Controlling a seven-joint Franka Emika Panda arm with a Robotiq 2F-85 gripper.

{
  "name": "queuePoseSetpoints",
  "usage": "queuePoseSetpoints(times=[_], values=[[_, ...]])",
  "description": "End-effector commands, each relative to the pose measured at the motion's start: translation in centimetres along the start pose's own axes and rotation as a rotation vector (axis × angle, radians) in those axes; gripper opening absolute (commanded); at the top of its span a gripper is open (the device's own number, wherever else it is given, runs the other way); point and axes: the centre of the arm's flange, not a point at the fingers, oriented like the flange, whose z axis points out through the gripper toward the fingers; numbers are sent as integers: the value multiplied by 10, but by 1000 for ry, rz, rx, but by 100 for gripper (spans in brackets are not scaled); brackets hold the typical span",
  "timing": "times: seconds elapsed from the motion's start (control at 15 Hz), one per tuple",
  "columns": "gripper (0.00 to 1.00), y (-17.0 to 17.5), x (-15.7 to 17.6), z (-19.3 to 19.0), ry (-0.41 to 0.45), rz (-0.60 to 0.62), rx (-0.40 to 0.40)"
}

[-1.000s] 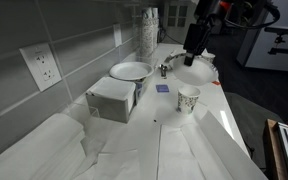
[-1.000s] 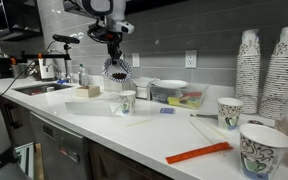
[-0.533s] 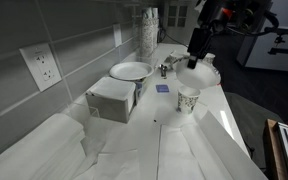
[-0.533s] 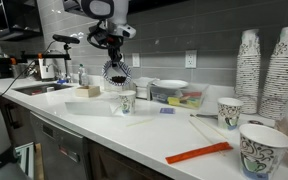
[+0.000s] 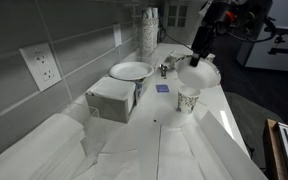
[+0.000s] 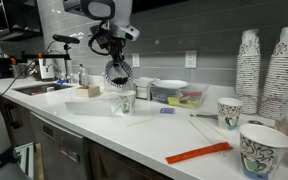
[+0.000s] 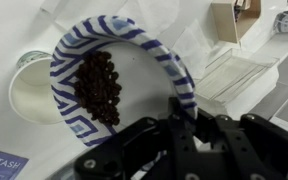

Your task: Place the coffee beans from the bowl in the coffee cup on the left.

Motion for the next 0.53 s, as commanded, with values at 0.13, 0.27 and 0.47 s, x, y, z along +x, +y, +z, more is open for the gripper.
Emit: queuePoseSetpoints(times=[0.13, 0.27, 0.47], values=[[2, 25, -8, 3, 39, 3, 81], [2, 31, -8, 4, 49, 2, 99], [2, 35, -8, 5, 56, 0, 121]])
